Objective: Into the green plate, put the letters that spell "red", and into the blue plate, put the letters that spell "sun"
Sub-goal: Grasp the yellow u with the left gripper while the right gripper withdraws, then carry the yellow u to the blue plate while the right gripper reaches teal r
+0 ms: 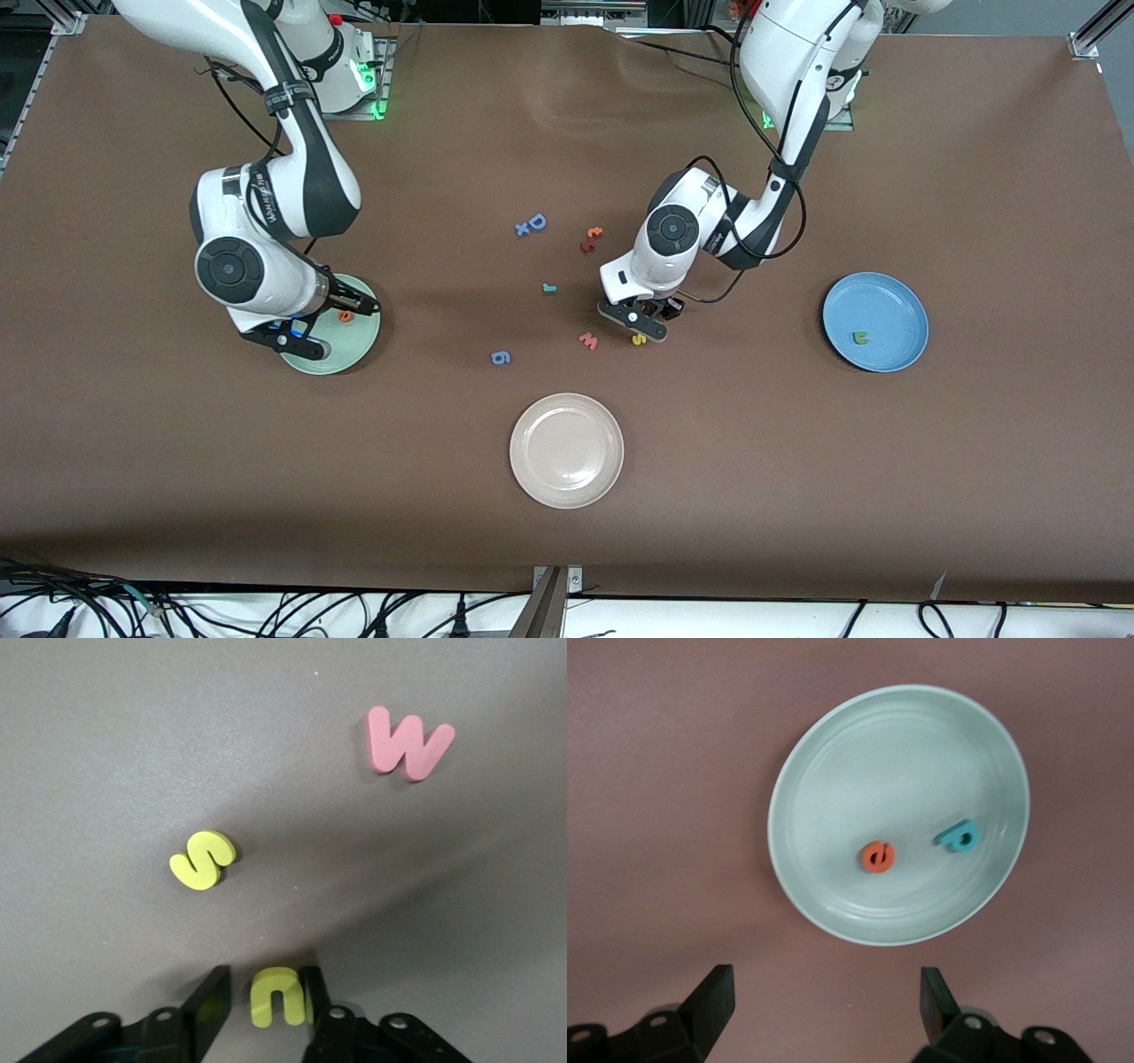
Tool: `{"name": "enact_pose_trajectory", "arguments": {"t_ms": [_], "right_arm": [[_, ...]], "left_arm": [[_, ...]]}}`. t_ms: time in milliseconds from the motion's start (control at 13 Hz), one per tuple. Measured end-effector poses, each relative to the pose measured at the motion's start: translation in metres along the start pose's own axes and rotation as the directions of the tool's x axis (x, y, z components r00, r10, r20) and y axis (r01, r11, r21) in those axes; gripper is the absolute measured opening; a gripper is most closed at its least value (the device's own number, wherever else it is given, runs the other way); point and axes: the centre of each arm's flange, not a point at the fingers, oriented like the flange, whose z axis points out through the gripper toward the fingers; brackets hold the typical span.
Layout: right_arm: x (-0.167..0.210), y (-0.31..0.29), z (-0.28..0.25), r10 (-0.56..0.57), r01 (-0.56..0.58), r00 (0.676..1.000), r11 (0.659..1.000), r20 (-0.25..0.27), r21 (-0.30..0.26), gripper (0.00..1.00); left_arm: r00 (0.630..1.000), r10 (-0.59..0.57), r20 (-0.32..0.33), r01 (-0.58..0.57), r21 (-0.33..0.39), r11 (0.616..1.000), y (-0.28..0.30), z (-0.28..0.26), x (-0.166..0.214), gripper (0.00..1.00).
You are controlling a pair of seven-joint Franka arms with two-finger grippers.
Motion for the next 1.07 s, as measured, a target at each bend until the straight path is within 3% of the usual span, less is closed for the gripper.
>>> {"name": "enact_pose_trajectory", "arguments": {"t_ms": [77, 230, 537, 1075], "right_arm": [[-0.007, -0.009, 0.0, 0.024, -0.024, 1.0, 1.0, 0.009, 0.011, 0.93], [-0.022, -0.032, 0.0, 0.086, -0.088, 0.995, 0.995, 0.039, 0.054, 0.93], [-0.05, -0.077, -0.011, 0.216, -0.225, 0.973, 0.965, 0.076, 0.137, 0.93], [-0.11, -0.168, 0.018, 0.505, -0.506, 0.861, 0.84, 0.059, 0.198, 0.9]], "left_arm": [[1.0, 0.002, -0.001, -0.002, 0.0, 1.0, 0.001, -0.001, 0.0, 0.31], [1.0, 0.002, -0.004, -0.002, 0.0, 1.0, 0.001, -0.003, 0.0, 0.27], [1.0, 0.023, -0.012, -0.023, 0.015, 1.0, -0.018, -0.004, 0.004, 0.27], [0.986, 0.164, 0.006, -0.164, 0.068, 0.984, -0.19, -0.062, 0.008, 0.27]]}}
